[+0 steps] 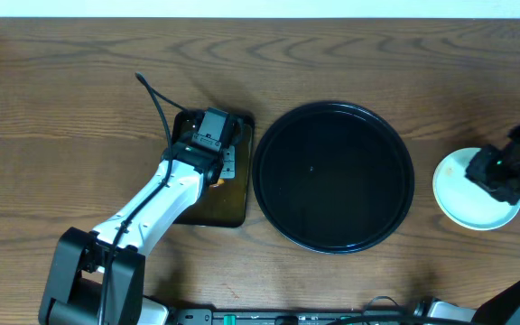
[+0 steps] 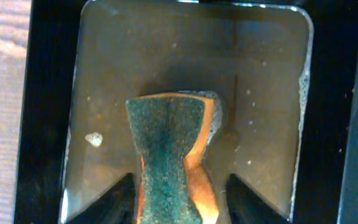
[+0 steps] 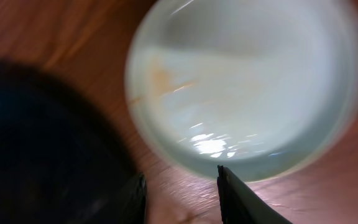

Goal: Clean dirty plates on tray and stack at the side

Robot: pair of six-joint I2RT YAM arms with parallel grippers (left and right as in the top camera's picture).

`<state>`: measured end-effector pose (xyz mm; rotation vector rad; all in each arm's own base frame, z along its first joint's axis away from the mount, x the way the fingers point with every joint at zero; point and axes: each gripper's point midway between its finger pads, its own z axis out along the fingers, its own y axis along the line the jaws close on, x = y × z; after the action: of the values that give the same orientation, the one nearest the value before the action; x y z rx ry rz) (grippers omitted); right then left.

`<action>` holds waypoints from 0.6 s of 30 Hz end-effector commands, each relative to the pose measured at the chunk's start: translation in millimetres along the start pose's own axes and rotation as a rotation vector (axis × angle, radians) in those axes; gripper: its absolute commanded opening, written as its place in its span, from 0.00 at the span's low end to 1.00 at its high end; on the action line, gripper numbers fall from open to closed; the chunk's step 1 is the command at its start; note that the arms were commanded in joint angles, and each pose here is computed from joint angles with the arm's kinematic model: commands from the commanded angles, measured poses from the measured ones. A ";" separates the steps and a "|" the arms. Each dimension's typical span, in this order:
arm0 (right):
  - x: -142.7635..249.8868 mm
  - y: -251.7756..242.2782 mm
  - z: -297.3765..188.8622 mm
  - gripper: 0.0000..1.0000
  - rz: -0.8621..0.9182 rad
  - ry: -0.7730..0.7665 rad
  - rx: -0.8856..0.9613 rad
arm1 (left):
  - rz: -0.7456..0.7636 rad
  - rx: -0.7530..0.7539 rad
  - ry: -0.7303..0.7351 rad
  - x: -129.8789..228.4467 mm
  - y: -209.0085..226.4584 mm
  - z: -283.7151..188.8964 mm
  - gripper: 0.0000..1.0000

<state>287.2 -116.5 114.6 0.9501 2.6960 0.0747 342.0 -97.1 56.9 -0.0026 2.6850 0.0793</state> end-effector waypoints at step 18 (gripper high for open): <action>34.5 43.9 5.5 0.34 -0.187 0.093 -0.193 | -0.149 0.011 -0.049 -27.9 25.2 27.3 0.26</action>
<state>289.6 -66.0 103.4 0.6959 2.7903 0.3291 377.6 -74.4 60.3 -0.1537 2.5811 0.0480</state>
